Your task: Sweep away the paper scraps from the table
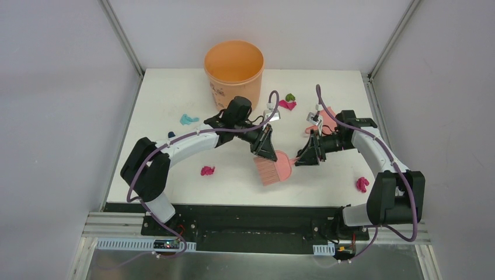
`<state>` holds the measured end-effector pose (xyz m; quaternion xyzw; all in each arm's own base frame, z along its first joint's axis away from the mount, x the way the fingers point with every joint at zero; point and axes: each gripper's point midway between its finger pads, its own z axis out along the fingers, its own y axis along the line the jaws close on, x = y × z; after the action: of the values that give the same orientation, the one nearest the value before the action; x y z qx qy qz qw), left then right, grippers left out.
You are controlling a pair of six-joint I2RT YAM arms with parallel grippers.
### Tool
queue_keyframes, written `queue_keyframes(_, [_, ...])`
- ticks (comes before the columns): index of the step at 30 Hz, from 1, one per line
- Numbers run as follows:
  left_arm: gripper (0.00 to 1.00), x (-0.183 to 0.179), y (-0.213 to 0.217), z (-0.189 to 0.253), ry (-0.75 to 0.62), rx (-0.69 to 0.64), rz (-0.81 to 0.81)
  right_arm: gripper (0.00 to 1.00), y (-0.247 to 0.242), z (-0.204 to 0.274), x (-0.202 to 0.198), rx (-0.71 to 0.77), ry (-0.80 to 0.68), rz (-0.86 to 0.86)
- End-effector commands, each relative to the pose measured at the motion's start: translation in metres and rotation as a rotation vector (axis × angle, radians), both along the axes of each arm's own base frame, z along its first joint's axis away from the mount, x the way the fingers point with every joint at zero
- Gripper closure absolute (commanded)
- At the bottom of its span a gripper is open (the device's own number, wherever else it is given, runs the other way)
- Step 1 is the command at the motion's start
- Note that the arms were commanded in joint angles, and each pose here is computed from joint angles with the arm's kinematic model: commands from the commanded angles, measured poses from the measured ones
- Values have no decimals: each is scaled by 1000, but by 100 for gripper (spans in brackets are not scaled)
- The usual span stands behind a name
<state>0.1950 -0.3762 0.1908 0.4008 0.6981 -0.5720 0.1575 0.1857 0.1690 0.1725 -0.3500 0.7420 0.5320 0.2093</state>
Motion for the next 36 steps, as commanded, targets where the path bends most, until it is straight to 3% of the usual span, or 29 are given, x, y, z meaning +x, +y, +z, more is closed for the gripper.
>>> queue_keyframes(1, [100,8,0,9,-20,-43,2,57,4,13,2,64,-46,4])
queue_keyframes(10, [100,12,4,6,-33,-25,21,69,1,19,6,89,-53,-22])
queue_keyframes(20, [100,16,4,2,-28,-12,29,73,-2,20,8,98,-47,-33])
queue_keyframes(27, [100,22,6,-2,-28,16,59,88,-3,18,8,93,-45,-28])
queue_keyframes(32, [69,37,10,-11,-72,97,146,100,-8,11,19,57,-32,-57])
queue_keyframes(36, [57,41,16,-7,-113,134,175,100,-30,5,51,38,33,-199])
